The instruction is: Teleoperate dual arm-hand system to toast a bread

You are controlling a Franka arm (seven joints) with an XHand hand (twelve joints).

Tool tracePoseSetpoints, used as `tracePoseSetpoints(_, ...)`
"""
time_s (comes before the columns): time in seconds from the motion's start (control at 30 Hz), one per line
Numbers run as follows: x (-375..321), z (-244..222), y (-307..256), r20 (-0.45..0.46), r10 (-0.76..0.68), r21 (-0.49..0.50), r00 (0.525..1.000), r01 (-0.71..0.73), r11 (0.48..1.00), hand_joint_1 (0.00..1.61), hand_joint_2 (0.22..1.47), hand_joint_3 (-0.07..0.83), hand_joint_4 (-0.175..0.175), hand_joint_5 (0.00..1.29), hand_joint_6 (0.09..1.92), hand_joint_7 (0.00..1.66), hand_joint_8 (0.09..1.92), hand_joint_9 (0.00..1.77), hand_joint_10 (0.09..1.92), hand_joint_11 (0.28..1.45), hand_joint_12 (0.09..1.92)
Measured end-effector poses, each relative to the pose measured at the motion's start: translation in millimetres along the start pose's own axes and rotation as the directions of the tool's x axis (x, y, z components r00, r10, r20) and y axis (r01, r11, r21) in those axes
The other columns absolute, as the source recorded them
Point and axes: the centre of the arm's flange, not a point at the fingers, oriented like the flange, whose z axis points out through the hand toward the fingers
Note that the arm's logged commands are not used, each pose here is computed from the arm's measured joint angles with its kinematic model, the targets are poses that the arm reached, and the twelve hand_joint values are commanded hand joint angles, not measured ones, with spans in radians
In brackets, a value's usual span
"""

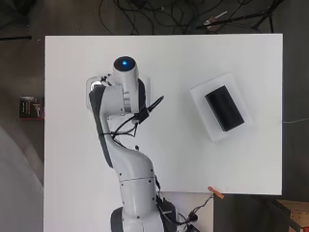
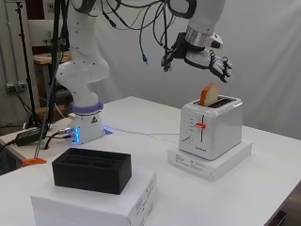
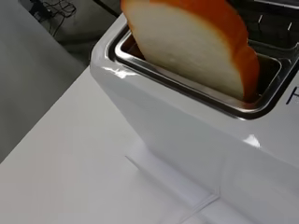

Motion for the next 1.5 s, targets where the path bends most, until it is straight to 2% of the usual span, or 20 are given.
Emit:
tracePoseSetpoints(0.1, -2, -9, -8, -0.018, 0.049, -0.087, 0.999, -0.051, 0.995, 0.00, 0.94, 0.007, -0.042, 0.10, 0.09, 0.14, 0.09, 0.28, 0.09, 0.38, 0.09)
tracePoseSetpoints(0.17, -9, 3, -7, -0.052, 0.085, -0.121, 0.995, -0.091, 0.988, 0.01, 0.96, 0.011, -0.041, 0.12, 0.09, 0.16, 0.09, 0.31, 0.09, 0.39, 0.09)
tracePoseSetpoints(0.3, -37, 48, 0, -0.071, 0.184, -0.078, 0.980, -0.189, 0.979, 0.03, 1.00, 0.011, -0.047, 0.15, 0.09, 0.17, 0.09, 0.30, 0.09, 0.39, 0.09)
tracePoseSetpoints(0.43, -68, 33, 3, -0.136, 0.304, -0.094, 0.943, -0.317, 0.944, 0.07, 1.06, 0.008, -0.022, 0.30, 0.09, 0.21, 0.09, 0.29, 0.09, 0.37, 0.09)
tracePoseSetpoints(0.5, -97, 17, 8, -0.187, 0.379, -0.105, 0.906, -0.402, 0.909, 0.08, 1.07, 0.010, -0.006, 0.33, 0.09, 0.23, 0.09, 0.29, 0.09, 0.37, 0.09)
tracePoseSetpoints(0.67, -177, 17, 16, -0.266, 0.622, -0.069, 0.737, -0.658, 0.750, 0.07, 1.08, 0.007, 0.027, 0.37, 0.09, 0.25, 0.09, 0.30, 0.09, 0.37, 0.09)
tracePoseSetpoints(0.73, -188, 29, 16, -0.275, 0.648, -0.059, 0.710, -0.685, 0.726, 0.05, 1.08, 0.002, 0.030, 0.38, 0.09, 0.27, 0.09, 0.35, 0.09, 0.39, 0.09)
tracePoseSetpoints(0.77, -190, 35, 15, -0.275, 0.651, -0.058, 0.707, -0.688, 0.723, 0.05, 1.07, 0.001, 0.028, 0.40, 0.09, 0.34, 0.09, 0.45, 0.09, 0.42, 0.09)
tracePoseSetpoints(0.8, -192, 41, 15, -0.275, 0.651, -0.059, 0.708, -0.688, 0.723, 0.05, 1.07, 0.000, 0.019, 0.45, 0.09, 0.57, 0.09, 0.70, 0.09, 0.54, 0.09)
tracePoseSetpoints(0.83, -191, 46, 13, -0.275, 0.648, -0.057, 0.710, -0.685, 0.727, 0.06, 1.08, 0.003, 0.020, 0.53, 0.09, 0.74, 0.72, 0.89, 0.75, 0.64, 0.58)
tracePoseSetpoints(0.87, -189, 53, 12, -0.273, 0.645, -0.055, 0.714, -0.681, 0.730, 0.07, 1.08, 0.003, 0.040, 0.65, 0.09, 0.86, 1.27, 1.04, 1.28, 0.74, 1.14)
tracePoseSetpoints(0.9, -185, 59, 13, -0.269, 0.641, -0.059, 0.719, -0.677, 0.734, 0.08, 1.07, 0.001, 0.072, 0.78, 0.09, 0.93, 1.60, 1.14, 1.59, 0.82, 1.51)
tracePoseSetpoints(0.93, -180, 62, 14, -0.264, 0.636, -0.071, 0.725, -0.672, 0.737, 0.09, 1.07, 0.001, 0.100, 0.87, 0.09, 0.97, 1.78, 1.19, 1.76, 0.86, 1.72)
tracePoseSetpoints(0.97, -173, 64, 16, -0.257, 0.628, -0.086, 0.735, -0.665, 0.742, 0.10, 1.07, 0.001, 0.115, 0.92, 0.10, 0.98, 1.86, 1.22, 1.85, 0.89, 1.83)
tracePoseSetpoints(1.07, -161, 63, 20, -0.240, 0.601, -0.109, 0.763, -0.636, 0.764, 0.12, 1.07, 0.000, 0.075, 0.88, 0.09, 0.98, 1.92, 1.22, 1.91, 0.94, 1.91)
tracePoseSetpoints(1.1, -160, 60, 22, -0.242, 0.598, -0.107, 0.764, -0.633, 0.767, 0.12, 1.07, 0.001, 0.070, 0.88, 0.09, 0.95, 1.92, 1.18, 1.92, 0.92, 1.92)
tracePoseSetpoints(1.2, -160, 58, 36, -0.240, 0.600, -0.087, 0.763, -0.632, 0.770, 0.13, 1.10, 0.006, 0.085, 0.91, 0.09, 0.88, 1.92, 1.09, 1.92, 0.83, 1.91)
tracePoseSetpoints(1.3, -160, 72, 53, -0.216, 0.619, -0.043, 0.755, -0.641, 0.766, 0.12, 1.11, 0.003, 0.043, 0.81, 0.09, 0.93, 1.92, 1.16, 1.92, 0.89, 1.92)
tracePoseSetpoints(1.37, -155, 78, 57, -0.188, 0.624, -0.061, 0.759, -0.643, 0.763, 0.11, 1.11, 0.001, 0.019, 0.73, 0.09, 0.97, 1.92, 1.20, 1.92, 0.93, 1.92)
tracePoseSetpoints(1.5, -152, 88, 65, -0.137, 0.627, -0.085, 0.767, -0.639, 0.764, 0.08, 1.10, -0.002, 0.003, 0.64, 0.09, 0.98, 1.92, 1.22, 1.92, 0.93, 1.92)
